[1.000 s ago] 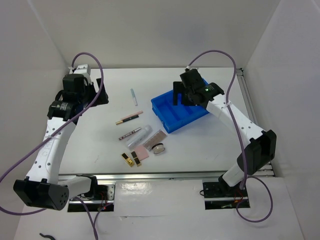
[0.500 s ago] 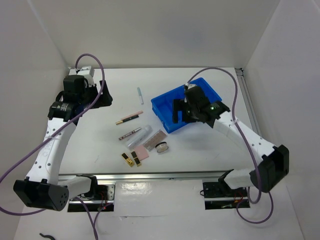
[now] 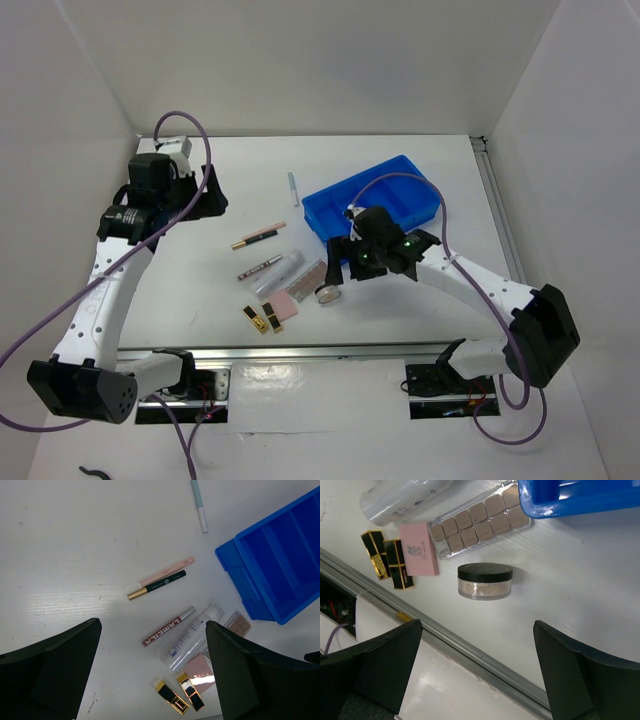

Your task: Organize the makeup

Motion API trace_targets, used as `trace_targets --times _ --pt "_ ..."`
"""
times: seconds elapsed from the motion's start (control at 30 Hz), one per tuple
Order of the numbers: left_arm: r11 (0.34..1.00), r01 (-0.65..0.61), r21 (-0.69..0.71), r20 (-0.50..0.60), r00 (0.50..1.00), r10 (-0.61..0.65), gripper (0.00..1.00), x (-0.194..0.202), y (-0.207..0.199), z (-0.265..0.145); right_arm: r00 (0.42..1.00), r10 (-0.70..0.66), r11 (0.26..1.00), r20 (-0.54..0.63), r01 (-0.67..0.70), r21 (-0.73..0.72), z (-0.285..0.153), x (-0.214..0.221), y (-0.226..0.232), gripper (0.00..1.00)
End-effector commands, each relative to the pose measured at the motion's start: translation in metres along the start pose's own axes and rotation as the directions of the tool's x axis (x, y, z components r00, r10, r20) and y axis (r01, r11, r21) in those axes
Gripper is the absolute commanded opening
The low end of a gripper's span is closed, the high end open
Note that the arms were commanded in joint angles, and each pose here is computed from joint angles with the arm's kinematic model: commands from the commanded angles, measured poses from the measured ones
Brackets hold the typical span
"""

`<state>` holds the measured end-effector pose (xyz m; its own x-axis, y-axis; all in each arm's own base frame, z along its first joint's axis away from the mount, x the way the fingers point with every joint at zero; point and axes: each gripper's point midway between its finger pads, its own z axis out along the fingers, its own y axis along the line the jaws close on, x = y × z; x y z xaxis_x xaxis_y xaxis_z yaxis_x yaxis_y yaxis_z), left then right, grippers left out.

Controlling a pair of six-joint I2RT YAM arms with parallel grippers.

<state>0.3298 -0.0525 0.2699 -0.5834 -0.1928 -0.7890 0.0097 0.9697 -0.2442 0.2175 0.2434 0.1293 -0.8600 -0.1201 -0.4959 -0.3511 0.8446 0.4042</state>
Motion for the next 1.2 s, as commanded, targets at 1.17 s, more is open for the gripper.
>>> trace_targets --times 1.17 --pt "1.0 -0.003 0.002 0.019 1.0 0.003 1.0 0.002 0.001 -0.001 0.973 -0.187 0.982 -0.137 0.18 -0.063 0.09 0.018 0.039 1.0"
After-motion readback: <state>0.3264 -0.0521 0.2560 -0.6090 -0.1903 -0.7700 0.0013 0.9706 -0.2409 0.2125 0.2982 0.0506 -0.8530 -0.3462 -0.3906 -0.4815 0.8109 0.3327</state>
